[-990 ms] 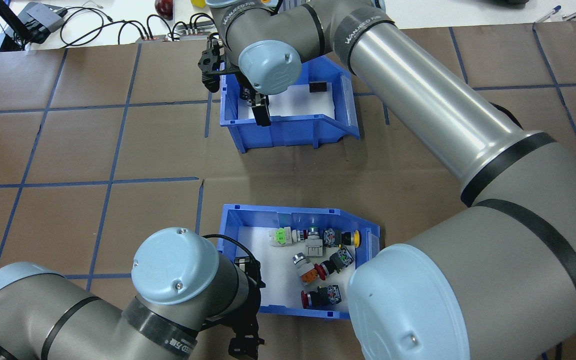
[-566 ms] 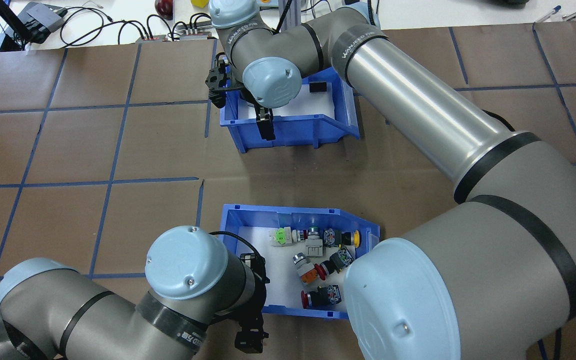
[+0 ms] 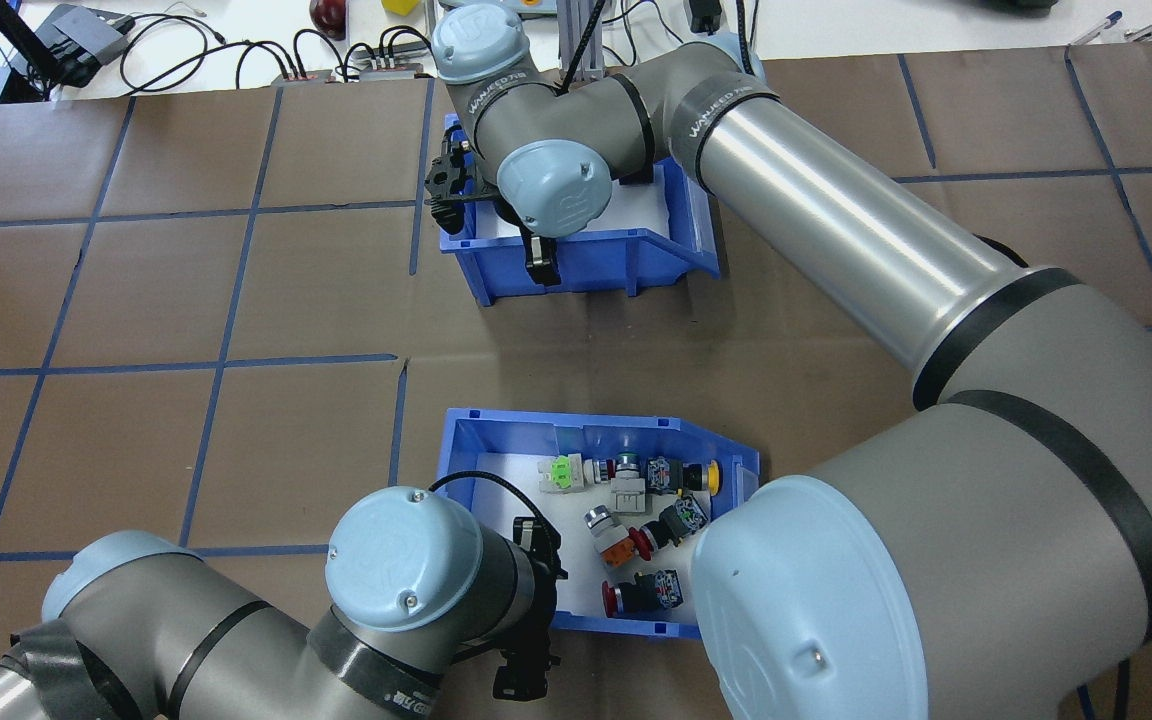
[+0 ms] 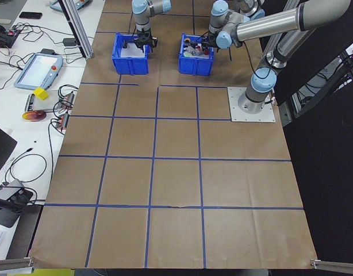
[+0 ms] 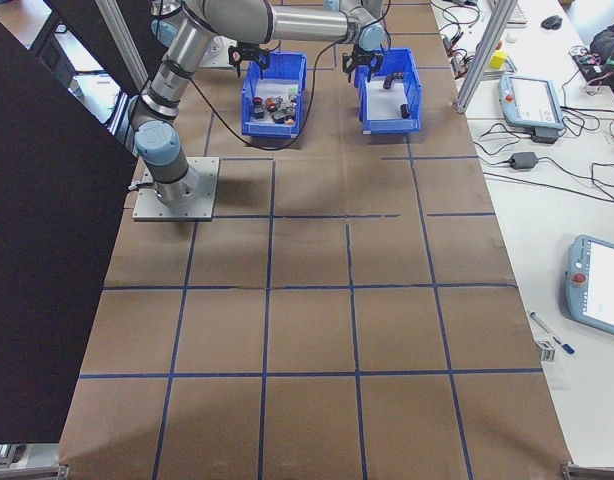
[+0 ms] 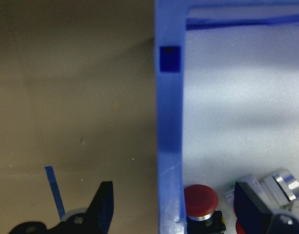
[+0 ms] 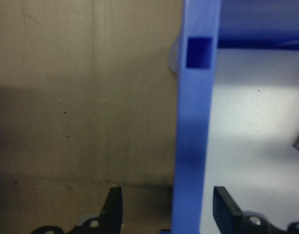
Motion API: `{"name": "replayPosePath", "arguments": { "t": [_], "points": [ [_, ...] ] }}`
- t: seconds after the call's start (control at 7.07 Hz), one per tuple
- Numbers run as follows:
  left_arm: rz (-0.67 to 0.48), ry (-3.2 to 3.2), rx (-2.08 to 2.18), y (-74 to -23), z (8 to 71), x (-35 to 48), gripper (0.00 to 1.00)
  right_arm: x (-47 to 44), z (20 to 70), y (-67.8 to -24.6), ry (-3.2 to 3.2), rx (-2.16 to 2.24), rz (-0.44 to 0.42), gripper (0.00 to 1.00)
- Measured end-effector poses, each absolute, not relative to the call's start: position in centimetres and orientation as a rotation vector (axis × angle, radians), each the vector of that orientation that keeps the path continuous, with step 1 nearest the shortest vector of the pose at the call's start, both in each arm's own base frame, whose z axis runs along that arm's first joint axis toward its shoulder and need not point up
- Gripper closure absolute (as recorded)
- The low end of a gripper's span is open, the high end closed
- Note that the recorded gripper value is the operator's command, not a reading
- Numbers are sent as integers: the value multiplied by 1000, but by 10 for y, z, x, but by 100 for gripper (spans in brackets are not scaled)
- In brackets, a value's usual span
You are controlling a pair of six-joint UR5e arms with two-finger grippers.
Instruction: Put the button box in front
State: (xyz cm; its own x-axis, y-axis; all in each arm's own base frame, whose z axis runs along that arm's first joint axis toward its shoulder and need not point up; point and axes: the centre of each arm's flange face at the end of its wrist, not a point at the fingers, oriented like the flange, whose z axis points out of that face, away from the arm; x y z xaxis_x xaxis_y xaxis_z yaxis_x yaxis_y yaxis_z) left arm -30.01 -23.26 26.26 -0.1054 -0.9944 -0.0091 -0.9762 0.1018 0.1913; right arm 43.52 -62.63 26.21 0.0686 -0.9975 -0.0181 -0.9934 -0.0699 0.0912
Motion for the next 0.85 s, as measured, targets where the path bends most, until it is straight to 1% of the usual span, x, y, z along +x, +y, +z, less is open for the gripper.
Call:
{"name": "replayPosePath", "arguments": {
  "t": [0.14, 0.42, 0.57, 0.71, 0.85],
  "points": [
    [-234, -2236, 2011, -232, 261, -301, 100, 434, 267, -628, -2105, 2249, -105, 95],
    [-305, -2227, 2005, -231, 256, -306, 100, 428, 296, -633, -2095, 2217, -46, 95],
    [-310, -2225, 1996, -232, 258, -307, 100, 414, 317, -639, -2100, 2186, -12, 95],
    [-263, -2227, 1988, -236, 265, -305, 100, 391, 336, -649, -2119, 2151, 11, 95],
    [-180, -2227, 1977, -247, 277, -302, 100, 358, 353, -660, -2129, 2129, 23, 95]
  ]
}}
